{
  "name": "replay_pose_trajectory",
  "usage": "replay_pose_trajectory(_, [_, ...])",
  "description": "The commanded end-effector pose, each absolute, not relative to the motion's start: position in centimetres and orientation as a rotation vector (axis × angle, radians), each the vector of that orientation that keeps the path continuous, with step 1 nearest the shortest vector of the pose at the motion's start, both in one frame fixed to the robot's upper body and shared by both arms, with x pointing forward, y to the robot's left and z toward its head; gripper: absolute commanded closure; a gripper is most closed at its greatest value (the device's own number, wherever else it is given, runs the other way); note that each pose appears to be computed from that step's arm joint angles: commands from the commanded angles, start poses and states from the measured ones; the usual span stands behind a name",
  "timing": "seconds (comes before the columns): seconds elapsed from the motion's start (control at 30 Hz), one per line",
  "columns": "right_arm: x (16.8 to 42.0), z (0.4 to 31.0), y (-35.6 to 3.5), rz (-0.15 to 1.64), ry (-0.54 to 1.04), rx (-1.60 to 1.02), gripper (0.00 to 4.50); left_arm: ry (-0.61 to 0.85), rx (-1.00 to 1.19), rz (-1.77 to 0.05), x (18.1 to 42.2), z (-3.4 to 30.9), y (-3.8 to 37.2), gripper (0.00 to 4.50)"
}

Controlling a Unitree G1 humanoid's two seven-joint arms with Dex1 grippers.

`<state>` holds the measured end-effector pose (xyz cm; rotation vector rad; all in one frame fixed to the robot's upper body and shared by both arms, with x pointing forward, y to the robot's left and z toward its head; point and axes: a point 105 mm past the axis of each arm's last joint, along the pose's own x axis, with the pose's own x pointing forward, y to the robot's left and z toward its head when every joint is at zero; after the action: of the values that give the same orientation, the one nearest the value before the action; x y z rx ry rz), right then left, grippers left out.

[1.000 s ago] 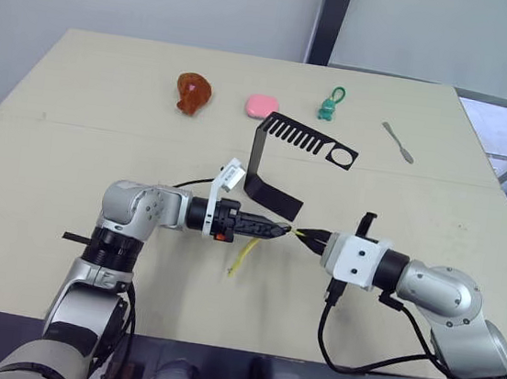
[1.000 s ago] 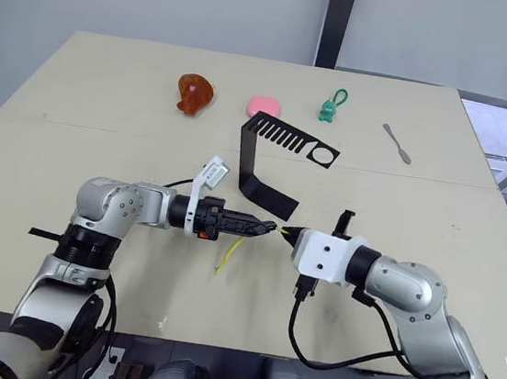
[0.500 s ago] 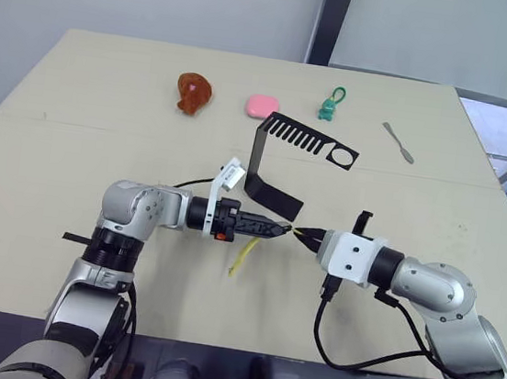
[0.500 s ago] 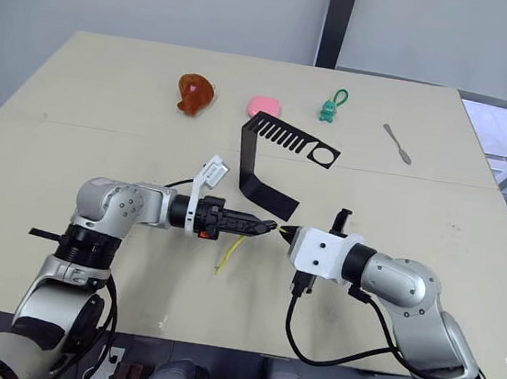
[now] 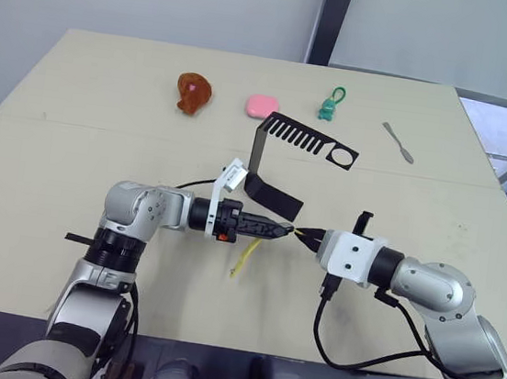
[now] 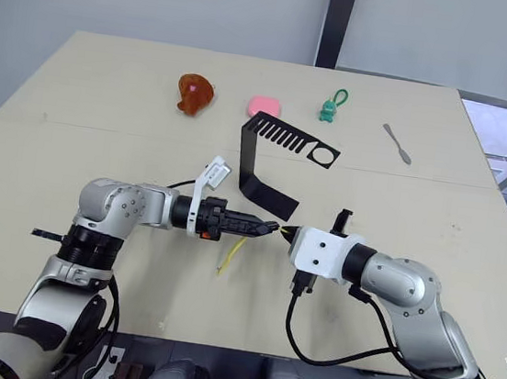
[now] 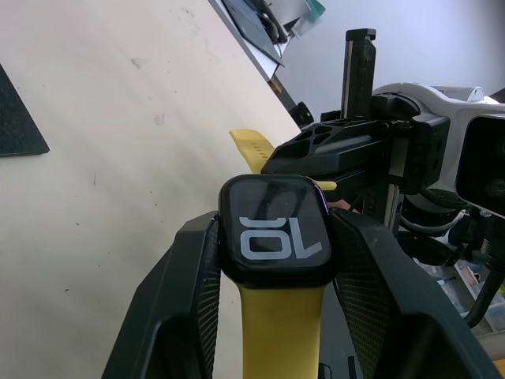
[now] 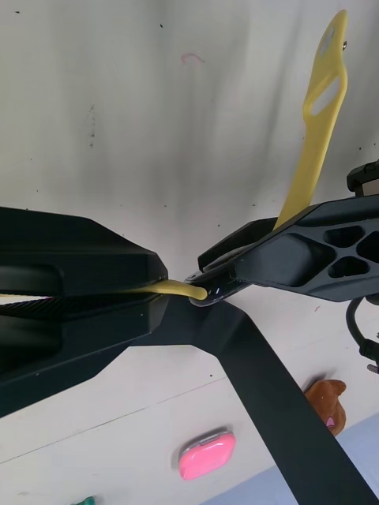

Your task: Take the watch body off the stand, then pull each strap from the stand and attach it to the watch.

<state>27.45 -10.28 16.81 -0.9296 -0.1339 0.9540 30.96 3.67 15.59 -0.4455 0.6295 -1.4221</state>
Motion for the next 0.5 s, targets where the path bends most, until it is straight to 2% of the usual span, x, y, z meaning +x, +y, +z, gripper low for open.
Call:
replay_pose_trajectory(0.03, [26.94, 18.28, -9.08, 0.969, -0.222, -0.935, 4.5, 0.587, -0.437, -1.525, 29.79, 16.92, 2.11, 2.9])
replay_pose_trajectory(0.5, [27.03, 18.36, -8.97, 0.969, -0.224, -0.935, 4.5, 0.583, -0.445, -1.521, 29.83, 17.05, 2.12, 2.9])
